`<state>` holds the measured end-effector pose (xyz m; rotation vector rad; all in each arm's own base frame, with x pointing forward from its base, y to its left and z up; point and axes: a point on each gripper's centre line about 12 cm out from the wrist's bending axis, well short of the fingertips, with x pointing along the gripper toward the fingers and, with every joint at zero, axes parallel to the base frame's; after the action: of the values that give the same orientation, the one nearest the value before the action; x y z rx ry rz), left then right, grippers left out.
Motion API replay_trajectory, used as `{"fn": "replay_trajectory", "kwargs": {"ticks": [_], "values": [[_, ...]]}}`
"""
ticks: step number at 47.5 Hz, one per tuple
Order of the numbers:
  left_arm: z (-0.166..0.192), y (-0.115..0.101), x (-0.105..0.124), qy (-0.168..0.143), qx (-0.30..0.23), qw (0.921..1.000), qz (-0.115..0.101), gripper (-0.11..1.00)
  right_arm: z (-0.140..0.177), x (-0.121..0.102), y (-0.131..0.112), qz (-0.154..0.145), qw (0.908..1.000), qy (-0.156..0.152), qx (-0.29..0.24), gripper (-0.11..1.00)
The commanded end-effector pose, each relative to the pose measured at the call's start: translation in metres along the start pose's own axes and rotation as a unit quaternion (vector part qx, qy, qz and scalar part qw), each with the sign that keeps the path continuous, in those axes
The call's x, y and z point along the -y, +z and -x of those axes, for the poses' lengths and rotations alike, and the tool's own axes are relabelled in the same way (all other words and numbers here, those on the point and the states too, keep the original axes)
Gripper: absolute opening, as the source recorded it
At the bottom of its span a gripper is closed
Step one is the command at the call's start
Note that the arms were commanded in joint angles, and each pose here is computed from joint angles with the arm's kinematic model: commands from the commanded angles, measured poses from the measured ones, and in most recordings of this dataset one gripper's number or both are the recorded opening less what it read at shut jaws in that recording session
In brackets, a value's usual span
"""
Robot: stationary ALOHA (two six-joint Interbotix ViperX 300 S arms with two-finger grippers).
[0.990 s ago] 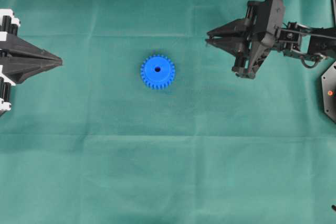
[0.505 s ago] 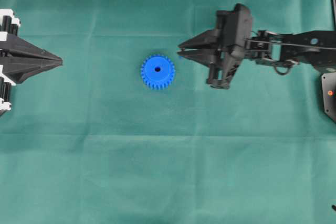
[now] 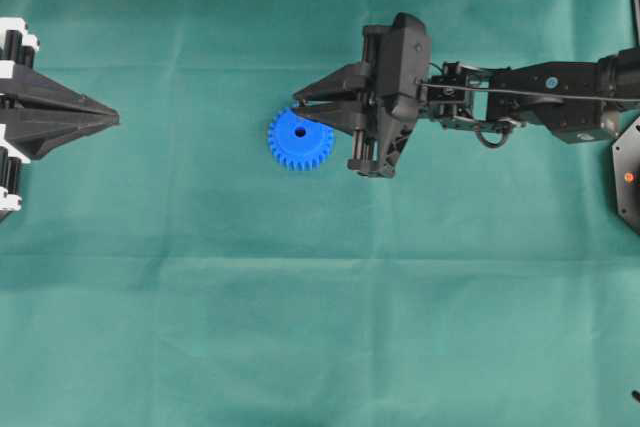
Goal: Insert the shaft placed at a random location into the center hole of the medium gear at another random location.
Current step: 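Carry the shaft left over the blue gear's center hole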
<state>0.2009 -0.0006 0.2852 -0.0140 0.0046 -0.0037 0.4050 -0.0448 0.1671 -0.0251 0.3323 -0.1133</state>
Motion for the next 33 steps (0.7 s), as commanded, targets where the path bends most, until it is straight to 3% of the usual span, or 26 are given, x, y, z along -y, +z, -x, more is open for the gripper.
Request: {"fn": "replay_trajectory", "kwargs": {"ticks": [1,33], "values": [[-0.0021,0.0049,0.0004,-0.001,0.006,1.0000,0.000,0.00,-0.0028,-0.0031,0.0162,0.000,0.9998,0.003,0.018,0.13],[-0.0021,0.0049,0.0005,-0.001,0.006,1.0000,-0.002,0.00,-0.0077,-0.0042,0.0069,0.000,1.0000,0.004,0.002,0.13]]}}
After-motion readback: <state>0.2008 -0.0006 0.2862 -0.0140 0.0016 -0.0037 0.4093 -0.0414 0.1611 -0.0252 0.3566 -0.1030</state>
